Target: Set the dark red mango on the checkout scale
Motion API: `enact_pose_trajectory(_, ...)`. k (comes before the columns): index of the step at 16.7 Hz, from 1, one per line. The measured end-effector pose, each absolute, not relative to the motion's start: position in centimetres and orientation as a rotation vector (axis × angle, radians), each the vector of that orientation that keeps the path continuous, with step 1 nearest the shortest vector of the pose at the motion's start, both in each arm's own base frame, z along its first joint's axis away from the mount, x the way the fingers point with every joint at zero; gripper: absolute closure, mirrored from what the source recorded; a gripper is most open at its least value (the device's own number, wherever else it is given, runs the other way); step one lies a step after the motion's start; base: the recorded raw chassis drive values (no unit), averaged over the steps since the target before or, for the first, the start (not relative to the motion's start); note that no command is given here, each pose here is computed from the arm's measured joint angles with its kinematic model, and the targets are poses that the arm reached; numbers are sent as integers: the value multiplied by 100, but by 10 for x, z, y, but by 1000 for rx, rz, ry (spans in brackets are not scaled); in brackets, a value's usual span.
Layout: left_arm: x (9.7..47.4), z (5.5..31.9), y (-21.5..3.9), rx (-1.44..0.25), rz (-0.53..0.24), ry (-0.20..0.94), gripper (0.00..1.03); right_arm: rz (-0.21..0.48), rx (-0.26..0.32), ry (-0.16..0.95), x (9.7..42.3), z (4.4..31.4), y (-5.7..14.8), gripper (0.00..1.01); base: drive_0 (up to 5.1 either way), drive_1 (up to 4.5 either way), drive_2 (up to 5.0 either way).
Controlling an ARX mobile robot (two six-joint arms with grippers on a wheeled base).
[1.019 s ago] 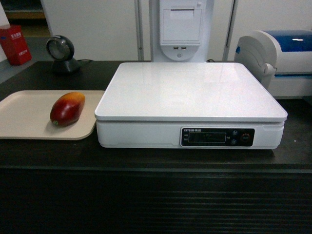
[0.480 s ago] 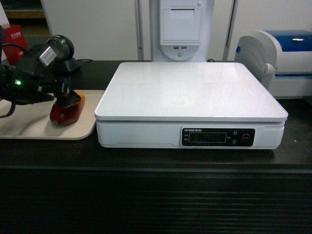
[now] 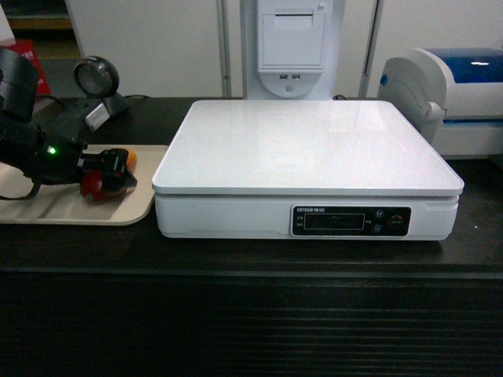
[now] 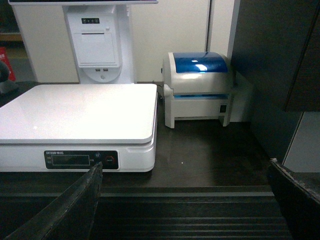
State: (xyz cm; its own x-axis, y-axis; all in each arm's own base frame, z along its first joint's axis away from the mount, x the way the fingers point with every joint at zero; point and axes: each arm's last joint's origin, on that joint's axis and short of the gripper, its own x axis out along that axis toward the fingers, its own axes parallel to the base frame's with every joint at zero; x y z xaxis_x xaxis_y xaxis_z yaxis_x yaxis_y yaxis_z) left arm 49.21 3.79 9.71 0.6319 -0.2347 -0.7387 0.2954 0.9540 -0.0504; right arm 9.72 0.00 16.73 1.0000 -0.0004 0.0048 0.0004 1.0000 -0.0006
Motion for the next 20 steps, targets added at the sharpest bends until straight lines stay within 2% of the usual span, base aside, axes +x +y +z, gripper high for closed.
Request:
enact_pose_trajectory(6, 496, 100, 37, 111, -295, 822, 5, 0, -1, -5, 97, 167, 0, 3, 0, 0, 0)
enact_pose_trajectory(7, 495, 100, 36, 122, -297, 824, 12, 0, -1, -5, 97, 167, 0, 3, 0, 0, 0)
enact_pose_trajectory(8, 495, 100, 35, 129, -297, 825, 28, 0, -1, -5, 97, 167, 0, 3, 0, 0, 0)
enact_pose_trajectory(9, 496, 100, 34, 133, -299, 824, 37, 0, -1, -5, 97, 167, 0, 3, 0, 0, 0)
enact_pose_trajectory(10, 495, 99, 34, 145, -302, 814, 40, 0, -1, -5, 97, 167, 0, 3, 0, 0, 0)
enact_pose_trajectory(13, 484, 105, 33, 142, -306, 810, 40, 0, -1, -5, 97, 167, 0, 3, 0, 0, 0)
enact_pose_trajectory(16, 464, 145, 24, 110, -345, 739, 41, 0, -1, -5, 97, 167, 0, 3, 0, 0, 0)
enact_pose_trajectory(19, 445, 224, -14, 101, -425, 541, 41, 0, -1, -5, 97, 167, 0, 3, 0, 0, 0)
enact_pose_trajectory(20, 436, 247, -34, 89, -464, 481, 41, 0, -1, -5, 97, 167, 0, 3, 0, 0, 0)
